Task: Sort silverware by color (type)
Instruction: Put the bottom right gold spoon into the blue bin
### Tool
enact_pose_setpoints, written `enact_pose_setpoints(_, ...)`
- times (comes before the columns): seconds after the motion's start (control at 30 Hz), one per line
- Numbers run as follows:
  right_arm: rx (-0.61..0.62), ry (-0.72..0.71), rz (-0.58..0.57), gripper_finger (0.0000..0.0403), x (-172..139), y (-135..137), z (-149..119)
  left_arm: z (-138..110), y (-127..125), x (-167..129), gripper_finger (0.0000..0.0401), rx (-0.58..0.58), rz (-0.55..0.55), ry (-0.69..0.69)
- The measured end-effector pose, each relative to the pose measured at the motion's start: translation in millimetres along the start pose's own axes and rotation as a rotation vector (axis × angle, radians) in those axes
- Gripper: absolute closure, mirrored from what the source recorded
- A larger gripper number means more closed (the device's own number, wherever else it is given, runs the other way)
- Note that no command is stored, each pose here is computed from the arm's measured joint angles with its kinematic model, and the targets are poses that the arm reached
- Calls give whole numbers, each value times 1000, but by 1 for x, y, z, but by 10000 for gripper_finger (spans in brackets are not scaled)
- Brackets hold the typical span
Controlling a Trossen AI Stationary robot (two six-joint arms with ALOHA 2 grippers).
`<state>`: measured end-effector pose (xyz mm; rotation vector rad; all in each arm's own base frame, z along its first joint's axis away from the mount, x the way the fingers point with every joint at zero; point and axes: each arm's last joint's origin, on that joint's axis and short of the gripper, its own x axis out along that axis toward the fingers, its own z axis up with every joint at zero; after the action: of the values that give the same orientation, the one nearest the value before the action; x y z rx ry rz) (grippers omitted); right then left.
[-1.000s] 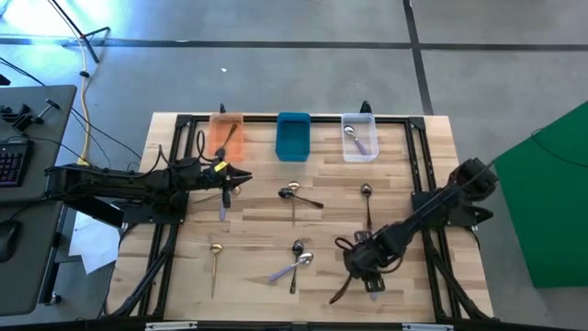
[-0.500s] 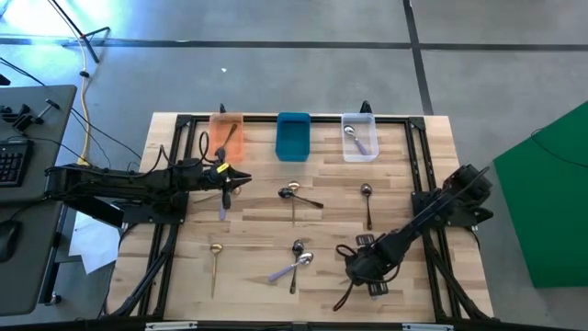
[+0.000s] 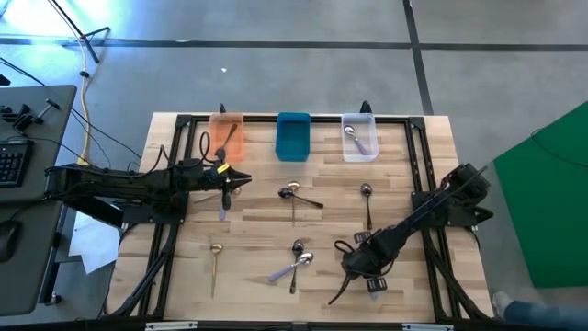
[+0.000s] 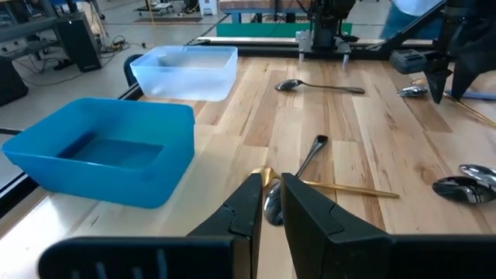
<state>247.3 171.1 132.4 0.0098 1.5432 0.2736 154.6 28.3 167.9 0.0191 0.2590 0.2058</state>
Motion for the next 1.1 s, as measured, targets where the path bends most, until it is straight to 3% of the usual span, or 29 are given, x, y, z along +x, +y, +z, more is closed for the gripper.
enact_pose_setpoints(0.43, -5, 1, 72, 395, -8, -19, 7, -1, 0, 0, 362, -6, -1, 13)
enact_pose_setpoints(0.8, 21, -61, 73, 392, -27, -36, 15, -1, 0, 0, 362, -9, 0, 12)
enact_pose_setpoints(0.93, 5, -69, 73, 392, -47, -38, 24, -1, 0, 0, 362, -18, 0, 12)
enact_pose_setpoints(1.1, -70, -152, -5, 392, -79, -51, 44, -1, 0, 0, 362, -17, -1, 12)
